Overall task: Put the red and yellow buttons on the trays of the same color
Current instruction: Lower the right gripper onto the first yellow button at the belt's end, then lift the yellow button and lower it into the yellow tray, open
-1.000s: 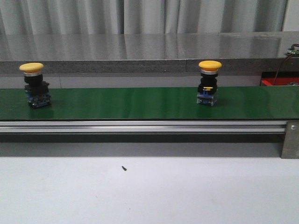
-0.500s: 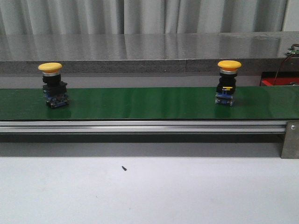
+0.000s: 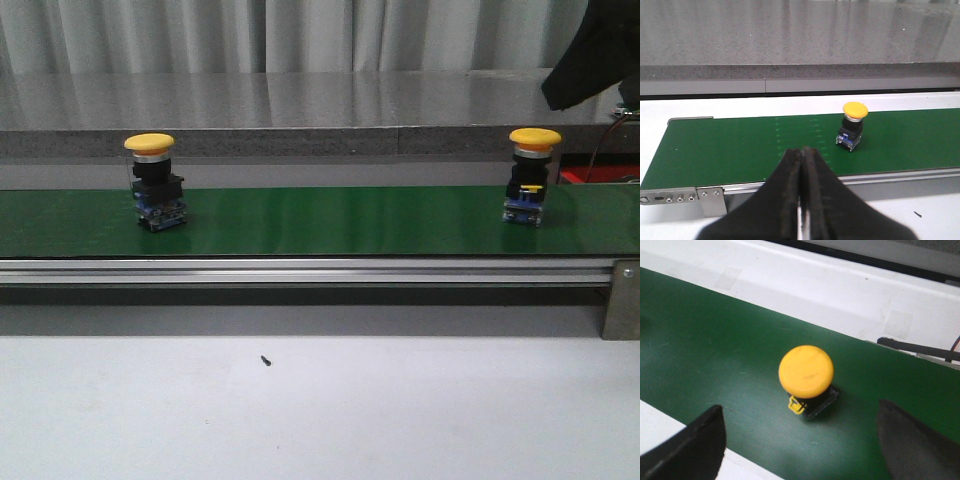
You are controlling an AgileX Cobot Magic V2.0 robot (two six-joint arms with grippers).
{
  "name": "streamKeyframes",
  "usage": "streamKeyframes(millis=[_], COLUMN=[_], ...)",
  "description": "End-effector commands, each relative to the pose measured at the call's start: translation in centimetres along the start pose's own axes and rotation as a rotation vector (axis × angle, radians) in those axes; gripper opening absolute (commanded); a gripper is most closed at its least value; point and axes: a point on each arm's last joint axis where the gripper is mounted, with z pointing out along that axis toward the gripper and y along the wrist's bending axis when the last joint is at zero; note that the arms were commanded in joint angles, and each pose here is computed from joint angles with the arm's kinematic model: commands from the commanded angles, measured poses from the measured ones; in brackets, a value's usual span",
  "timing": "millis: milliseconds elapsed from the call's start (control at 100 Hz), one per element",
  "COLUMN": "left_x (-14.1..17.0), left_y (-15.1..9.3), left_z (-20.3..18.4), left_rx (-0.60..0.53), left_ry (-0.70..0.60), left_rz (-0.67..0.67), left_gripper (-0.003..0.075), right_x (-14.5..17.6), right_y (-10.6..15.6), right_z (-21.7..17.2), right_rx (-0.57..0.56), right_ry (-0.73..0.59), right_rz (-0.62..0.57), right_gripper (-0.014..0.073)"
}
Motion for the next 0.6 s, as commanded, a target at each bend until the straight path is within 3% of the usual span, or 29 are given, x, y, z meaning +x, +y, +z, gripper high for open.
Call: streamKeyframes(millis=[0,320,390,510,590], left_x=[-1.4,-1.4,-1.5,-1.5,-1.5], left_y=[-0.1,-0.1,-0.1,-0.1,-0.1], left_z=[-0.3,-0.3,-0.3,-0.3,-0.3], left_rx=[0.009,0.009,0.009,0.008,0.008], left_ry=[-0.088,-0.09,-0.093,-0.097,-0.097], left_rz=[-0.007,-0.007,-0.007,-0.007,-0.007], left_gripper=[-0.002,-0.002,-0.002,-0.002,-0.002], right_x=[-1.7,-1.4,-1.1,-0.7,-0.7], right_y=[-0.3,-2.3,-2.6,-2.8,-2.8], right_z=[-0.2,3.0,3.6,4.3,4.4], right_rx=[0.017,0.113,0.118,0.115,0.115], right_ry=[-0.062,-0.047,-0.033,-0.01,-0.008], right_rz=[-0.001,0.01,0.016,0.022,0.021], right_gripper=[0.0611,0.0601,0.0538,0.0312,0.0214])
